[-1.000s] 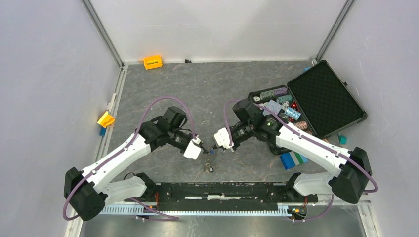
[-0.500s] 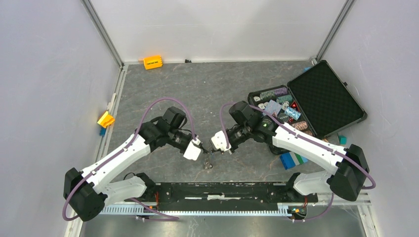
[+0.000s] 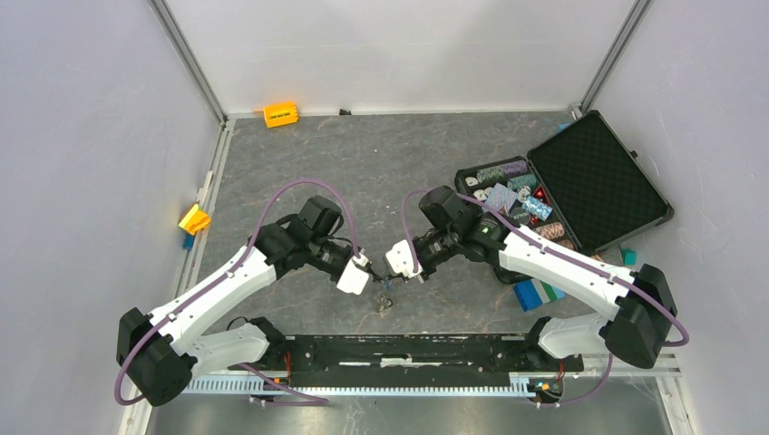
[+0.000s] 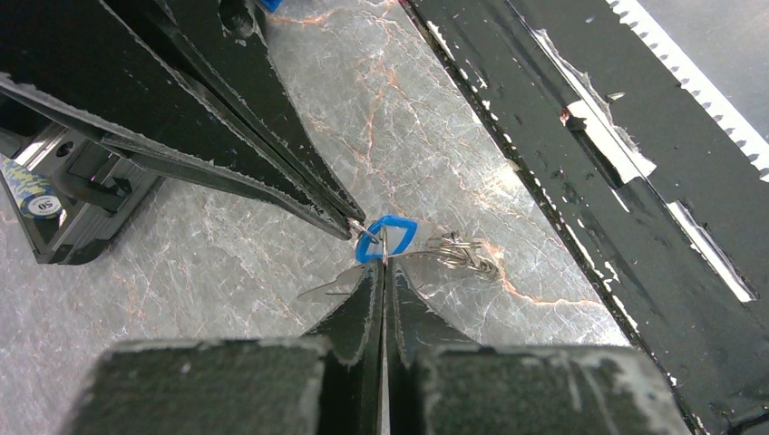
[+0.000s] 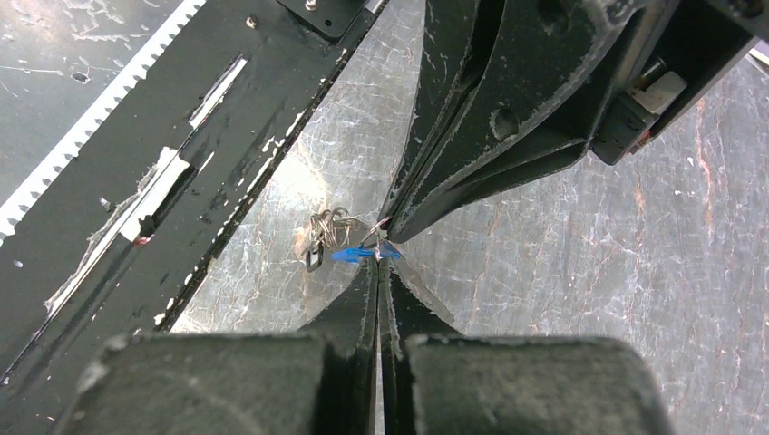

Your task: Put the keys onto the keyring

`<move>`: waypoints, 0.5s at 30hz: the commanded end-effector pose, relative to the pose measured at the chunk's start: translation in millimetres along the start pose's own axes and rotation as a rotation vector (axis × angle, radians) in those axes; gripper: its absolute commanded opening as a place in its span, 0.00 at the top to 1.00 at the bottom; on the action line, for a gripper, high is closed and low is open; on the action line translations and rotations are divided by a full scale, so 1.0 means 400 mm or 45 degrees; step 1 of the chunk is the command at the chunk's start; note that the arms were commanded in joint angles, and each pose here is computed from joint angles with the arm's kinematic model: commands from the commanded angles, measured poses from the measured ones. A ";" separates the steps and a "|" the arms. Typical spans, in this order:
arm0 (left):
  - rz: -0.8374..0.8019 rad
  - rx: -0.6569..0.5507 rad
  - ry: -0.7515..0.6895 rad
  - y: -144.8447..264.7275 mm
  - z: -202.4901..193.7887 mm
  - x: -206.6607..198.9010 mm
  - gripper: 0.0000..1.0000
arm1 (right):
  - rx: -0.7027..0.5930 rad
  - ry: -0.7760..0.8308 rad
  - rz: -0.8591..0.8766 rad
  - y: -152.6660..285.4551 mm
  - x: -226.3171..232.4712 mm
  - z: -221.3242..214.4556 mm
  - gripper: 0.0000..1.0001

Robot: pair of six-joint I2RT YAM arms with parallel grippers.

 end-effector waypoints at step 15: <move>0.008 -0.006 -0.043 0.002 0.011 0.016 0.98 | -0.030 0.026 -0.002 -0.001 -0.009 0.023 1.00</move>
Point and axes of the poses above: each gripper's point midway between its finger pads, its own y axis back along the fingers, its own x axis along the line the jaws close on, z = x × y, the point moved 7 cm from there along y, back along the fingers
